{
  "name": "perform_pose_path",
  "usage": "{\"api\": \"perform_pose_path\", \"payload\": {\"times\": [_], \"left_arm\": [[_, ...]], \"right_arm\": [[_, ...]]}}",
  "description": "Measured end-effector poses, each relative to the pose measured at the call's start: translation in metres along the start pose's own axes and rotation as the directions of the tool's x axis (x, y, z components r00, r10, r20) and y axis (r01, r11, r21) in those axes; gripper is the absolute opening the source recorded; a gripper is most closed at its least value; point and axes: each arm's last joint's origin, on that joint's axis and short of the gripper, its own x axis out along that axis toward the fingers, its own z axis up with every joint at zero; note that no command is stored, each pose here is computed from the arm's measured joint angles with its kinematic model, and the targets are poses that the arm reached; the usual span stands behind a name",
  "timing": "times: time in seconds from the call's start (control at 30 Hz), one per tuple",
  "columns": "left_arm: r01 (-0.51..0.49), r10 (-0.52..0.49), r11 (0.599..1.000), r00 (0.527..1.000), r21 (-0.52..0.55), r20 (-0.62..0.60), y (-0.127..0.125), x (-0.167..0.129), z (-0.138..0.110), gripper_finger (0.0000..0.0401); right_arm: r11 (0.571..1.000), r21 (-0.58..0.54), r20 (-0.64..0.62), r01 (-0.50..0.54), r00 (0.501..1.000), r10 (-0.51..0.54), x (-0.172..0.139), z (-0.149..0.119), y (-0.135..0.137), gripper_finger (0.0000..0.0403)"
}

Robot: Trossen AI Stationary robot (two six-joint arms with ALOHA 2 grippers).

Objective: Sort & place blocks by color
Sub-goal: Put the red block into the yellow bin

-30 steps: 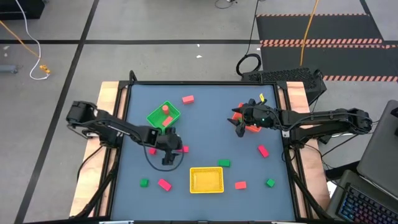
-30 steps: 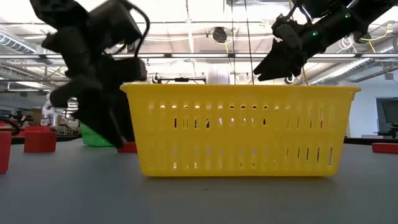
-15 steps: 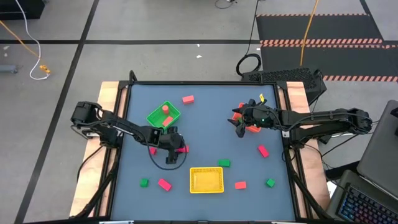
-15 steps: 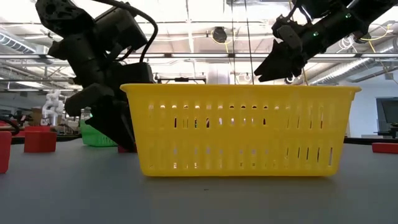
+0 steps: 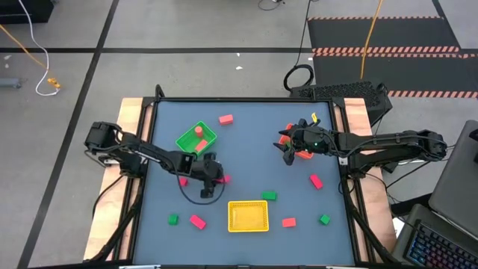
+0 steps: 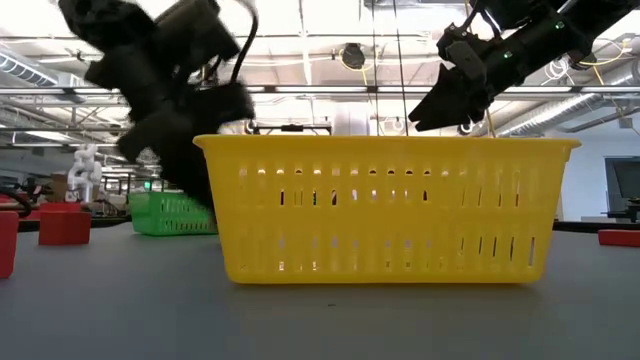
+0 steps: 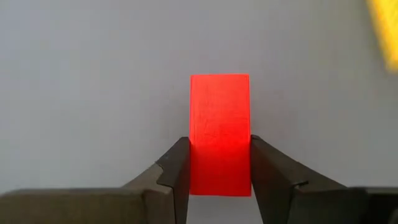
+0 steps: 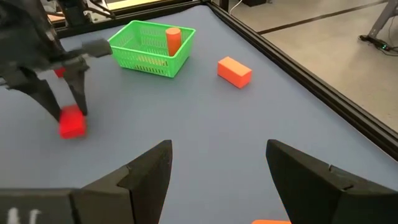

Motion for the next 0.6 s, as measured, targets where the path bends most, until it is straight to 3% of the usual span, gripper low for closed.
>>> {"api": "perform_pose_path", "payload": {"times": [0.23,0.43,0.6], "left_arm": [[0.015,-0.013,1.0,0.986,-0.011,0.167,-0.004,-0.019,0.037,0.0127],[0.054,-0.064,0.998,0.958,0.044,0.281,-0.021,-0.026,0.051,0.0127],[0.105,-0.107,0.994,0.931,0.025,0.349,-0.036,-0.03,0.057,0.0127]], "right_arm": [[1.0,-0.006,0.0,0.0,1.0,0.0,0.0,0.0,0.0,0.0254],[0.999,-0.032,0.007,-0.001,1.0,0.001,0.0,0.001,0.0,0.0254],[0.998,-0.058,0.004,0.003,1.0,-0.002,0.0,0.001,-0.001,0.0254]]}}
